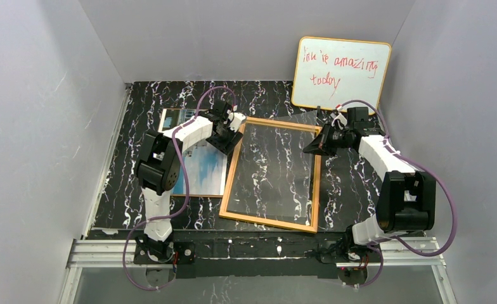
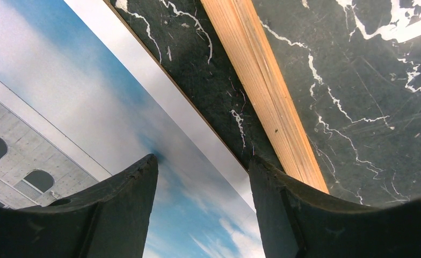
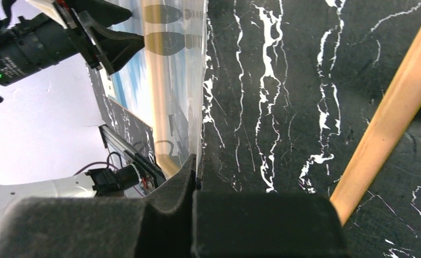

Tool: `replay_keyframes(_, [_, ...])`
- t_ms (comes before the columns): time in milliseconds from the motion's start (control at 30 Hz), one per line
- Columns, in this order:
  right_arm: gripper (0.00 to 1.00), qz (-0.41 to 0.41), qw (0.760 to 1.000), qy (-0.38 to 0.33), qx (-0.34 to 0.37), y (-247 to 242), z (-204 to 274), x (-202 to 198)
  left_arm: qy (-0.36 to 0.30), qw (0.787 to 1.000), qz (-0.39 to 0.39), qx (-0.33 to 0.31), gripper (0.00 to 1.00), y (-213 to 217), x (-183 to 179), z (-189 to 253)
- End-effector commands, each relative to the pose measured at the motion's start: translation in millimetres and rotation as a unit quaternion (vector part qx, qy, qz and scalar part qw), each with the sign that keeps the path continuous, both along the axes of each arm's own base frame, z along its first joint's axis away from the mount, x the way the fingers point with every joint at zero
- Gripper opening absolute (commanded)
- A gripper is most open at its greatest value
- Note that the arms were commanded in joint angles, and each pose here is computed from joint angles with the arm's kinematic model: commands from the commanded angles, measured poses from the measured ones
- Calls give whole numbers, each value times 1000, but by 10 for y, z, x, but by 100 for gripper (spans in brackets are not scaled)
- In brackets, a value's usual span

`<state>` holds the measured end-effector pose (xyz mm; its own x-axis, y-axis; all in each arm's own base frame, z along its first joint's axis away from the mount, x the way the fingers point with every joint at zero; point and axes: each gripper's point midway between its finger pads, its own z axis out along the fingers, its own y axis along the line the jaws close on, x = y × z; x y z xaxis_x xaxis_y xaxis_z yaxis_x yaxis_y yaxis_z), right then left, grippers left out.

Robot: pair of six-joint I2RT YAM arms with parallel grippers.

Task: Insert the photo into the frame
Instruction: Place the photo frame item in the photo frame.

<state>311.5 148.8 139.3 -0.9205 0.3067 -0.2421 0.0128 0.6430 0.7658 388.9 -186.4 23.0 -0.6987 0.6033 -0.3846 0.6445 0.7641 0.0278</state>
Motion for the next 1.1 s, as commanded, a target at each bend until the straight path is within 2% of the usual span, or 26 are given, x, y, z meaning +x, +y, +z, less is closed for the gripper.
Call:
replay_keyframes(0, [1,4,1000,7,-21,-60,-81,-27,51,999,-4,10,61,57,-250,-142])
replay_keyframes(933, [1,-8,997,39,-66,-179,-248,-35,52,999,-9,8,60,29,-242,-158])
replay_keyframes(1067, [1,-4,998,27,-52,-139,-192,-12,53,998,-11,9,60,25,-249,-172])
